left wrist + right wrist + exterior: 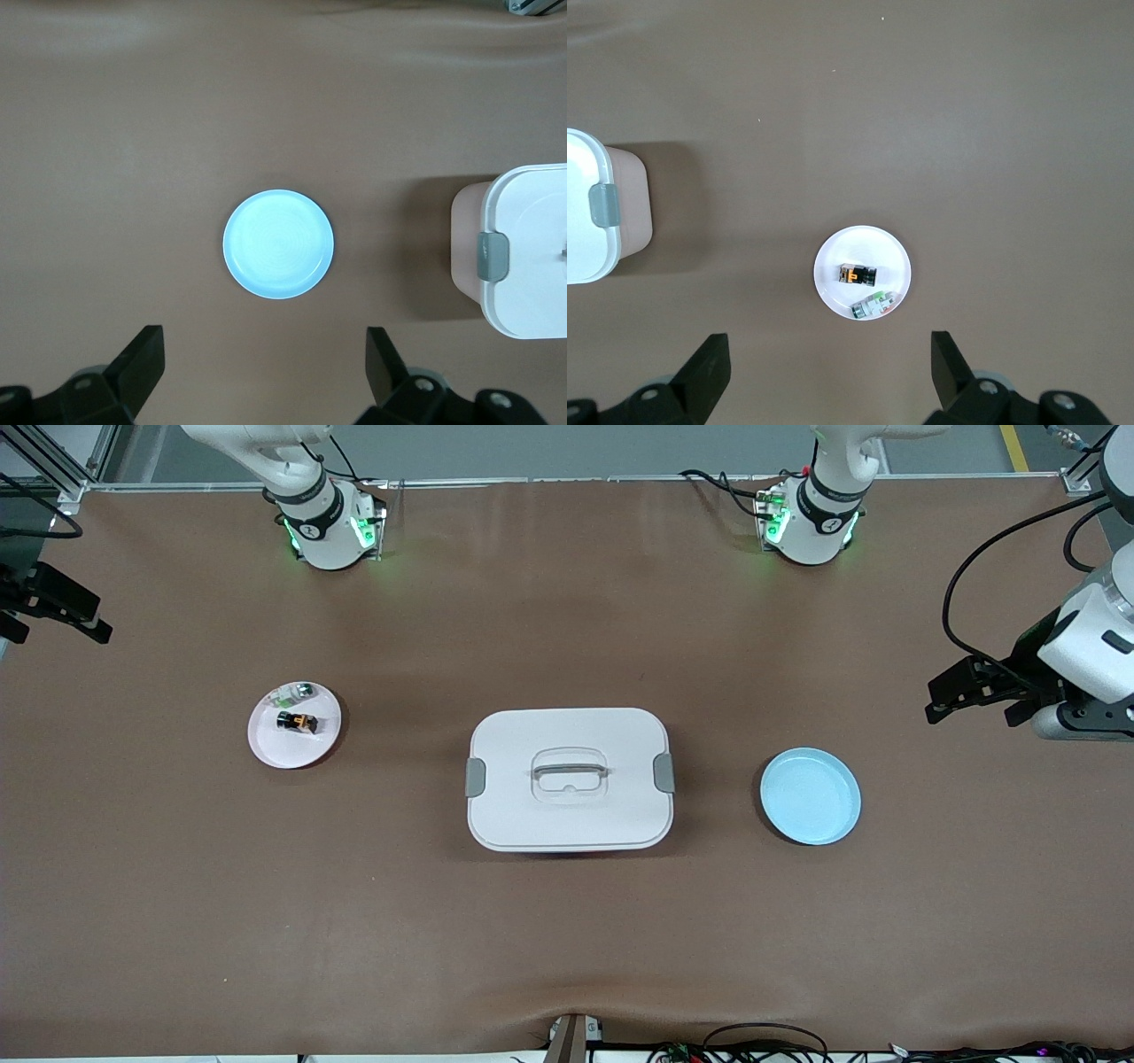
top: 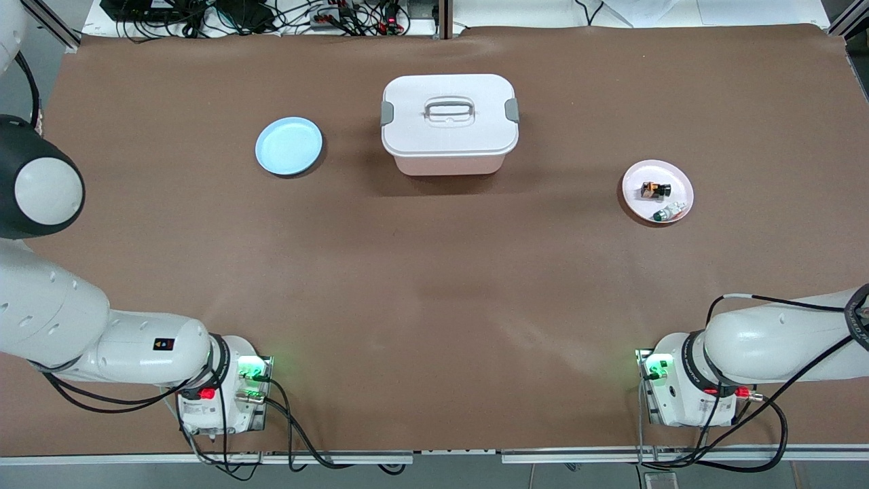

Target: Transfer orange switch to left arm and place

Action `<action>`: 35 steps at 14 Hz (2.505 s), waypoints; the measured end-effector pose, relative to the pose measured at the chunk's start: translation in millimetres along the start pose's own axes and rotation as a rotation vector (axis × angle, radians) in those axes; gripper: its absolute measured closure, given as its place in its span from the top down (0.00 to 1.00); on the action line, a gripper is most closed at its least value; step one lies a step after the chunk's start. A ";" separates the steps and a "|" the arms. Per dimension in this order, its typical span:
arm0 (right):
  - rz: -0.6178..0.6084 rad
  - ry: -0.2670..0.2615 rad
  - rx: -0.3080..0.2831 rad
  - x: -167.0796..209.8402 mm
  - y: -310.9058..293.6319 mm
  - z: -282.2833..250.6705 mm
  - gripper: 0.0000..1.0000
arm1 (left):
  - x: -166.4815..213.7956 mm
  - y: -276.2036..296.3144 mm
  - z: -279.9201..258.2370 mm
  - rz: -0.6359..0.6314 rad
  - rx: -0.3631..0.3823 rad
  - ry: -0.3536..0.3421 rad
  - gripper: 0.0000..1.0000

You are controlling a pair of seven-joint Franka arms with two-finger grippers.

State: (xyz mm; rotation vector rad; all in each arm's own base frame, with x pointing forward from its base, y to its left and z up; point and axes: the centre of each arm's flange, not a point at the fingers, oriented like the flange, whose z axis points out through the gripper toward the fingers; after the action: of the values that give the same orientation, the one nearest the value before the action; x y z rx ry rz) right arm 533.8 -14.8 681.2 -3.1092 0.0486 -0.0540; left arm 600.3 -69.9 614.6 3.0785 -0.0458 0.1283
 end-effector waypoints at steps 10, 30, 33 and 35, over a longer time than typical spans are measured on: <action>0.000 0.000 0.000 0.0 0.0 0.0 1.00 | -0.1 0.7 0.0 0.001 0.000 0.000 1.00; 0.082 -0.036 -0.012 -1.2 -6.3 12.3 1.00 | 2.0 3.2 6.5 0.006 -0.001 -0.010 1.00; 0.107 -0.044 -0.014 -0.1 4.0 17.7 1.00 | 4.0 3.0 12.1 0.005 0.000 -0.019 1.00; 0.109 -0.098 -0.016 4.9 5.3 41.3 1.00 | 4.2 3.0 12.9 0.005 0.000 -0.021 1.00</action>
State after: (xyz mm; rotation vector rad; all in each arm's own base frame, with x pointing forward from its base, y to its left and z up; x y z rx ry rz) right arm 540.0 -19.0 639.9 -3.1136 0.2172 0.1013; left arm 605.5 -73.8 602.2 3.0797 -0.0547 0.0967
